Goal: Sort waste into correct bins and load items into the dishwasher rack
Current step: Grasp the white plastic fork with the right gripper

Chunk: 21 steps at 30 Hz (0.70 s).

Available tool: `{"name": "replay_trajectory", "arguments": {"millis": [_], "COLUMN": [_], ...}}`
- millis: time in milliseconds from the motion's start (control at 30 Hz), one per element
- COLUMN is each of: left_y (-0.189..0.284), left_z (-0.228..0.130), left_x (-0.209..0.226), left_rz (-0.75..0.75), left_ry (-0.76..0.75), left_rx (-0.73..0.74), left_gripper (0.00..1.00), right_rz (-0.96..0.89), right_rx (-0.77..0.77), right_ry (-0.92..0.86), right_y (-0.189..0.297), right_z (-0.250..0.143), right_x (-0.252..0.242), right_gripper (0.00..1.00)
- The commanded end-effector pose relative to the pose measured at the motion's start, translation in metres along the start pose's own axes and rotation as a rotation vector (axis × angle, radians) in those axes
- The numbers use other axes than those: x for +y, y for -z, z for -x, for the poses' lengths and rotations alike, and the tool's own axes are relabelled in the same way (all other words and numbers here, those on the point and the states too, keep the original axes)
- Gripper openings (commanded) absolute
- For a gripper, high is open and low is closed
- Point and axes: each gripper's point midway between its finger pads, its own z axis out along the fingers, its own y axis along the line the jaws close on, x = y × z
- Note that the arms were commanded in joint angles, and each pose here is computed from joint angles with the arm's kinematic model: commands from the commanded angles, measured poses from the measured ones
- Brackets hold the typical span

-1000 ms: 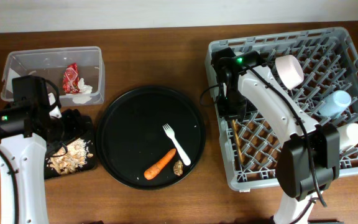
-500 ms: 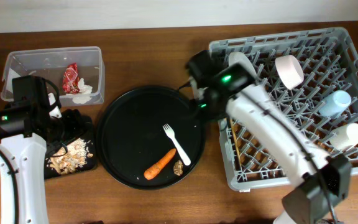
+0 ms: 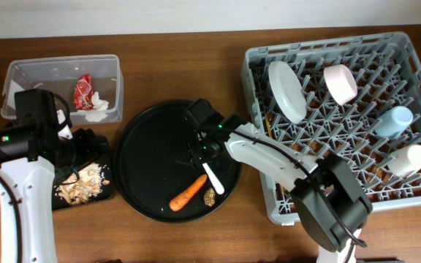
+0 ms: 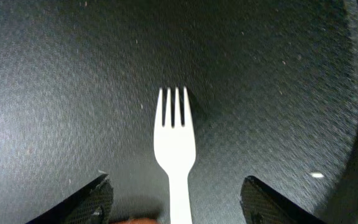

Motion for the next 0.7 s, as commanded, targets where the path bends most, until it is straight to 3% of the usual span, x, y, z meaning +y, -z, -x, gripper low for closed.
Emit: {"name": "replay_trajectory", "arguments": {"millis": [0, 300, 433, 500, 667], "left_y": [0.002, 0.002, 0.002, 0.002, 0.002], "left_z": [0.002, 0.002, 0.002, 0.002, 0.002], "left_x": [0.002, 0.002, 0.002, 0.002, 0.002], "left_rz": [0.009, 0.009, 0.009, 0.009, 0.009], "left_ry": [-0.001, -0.001, -0.001, -0.001, -0.001], "left_rx": [-0.011, -0.011, -0.011, -0.012, -0.012], "left_gripper": [0.71, 0.72, 0.71, 0.71, 0.71], "right_rz": [-0.013, -0.010, -0.007, -0.008, -0.008], "right_rx": [0.041, 0.031, 0.021, 0.024, 0.025], "right_ry": [-0.003, -0.002, -0.001, -0.002, -0.002], "right_y": [-0.020, -0.045, -0.045, -0.045, -0.045], "right_z": [-0.010, -0.006, -0.003, -0.004, -0.004], "right_x": [-0.002, -0.002, -0.002, -0.002, -0.002], "right_gripper": [0.70, 0.69, 0.50, 0.35, 0.25]}}
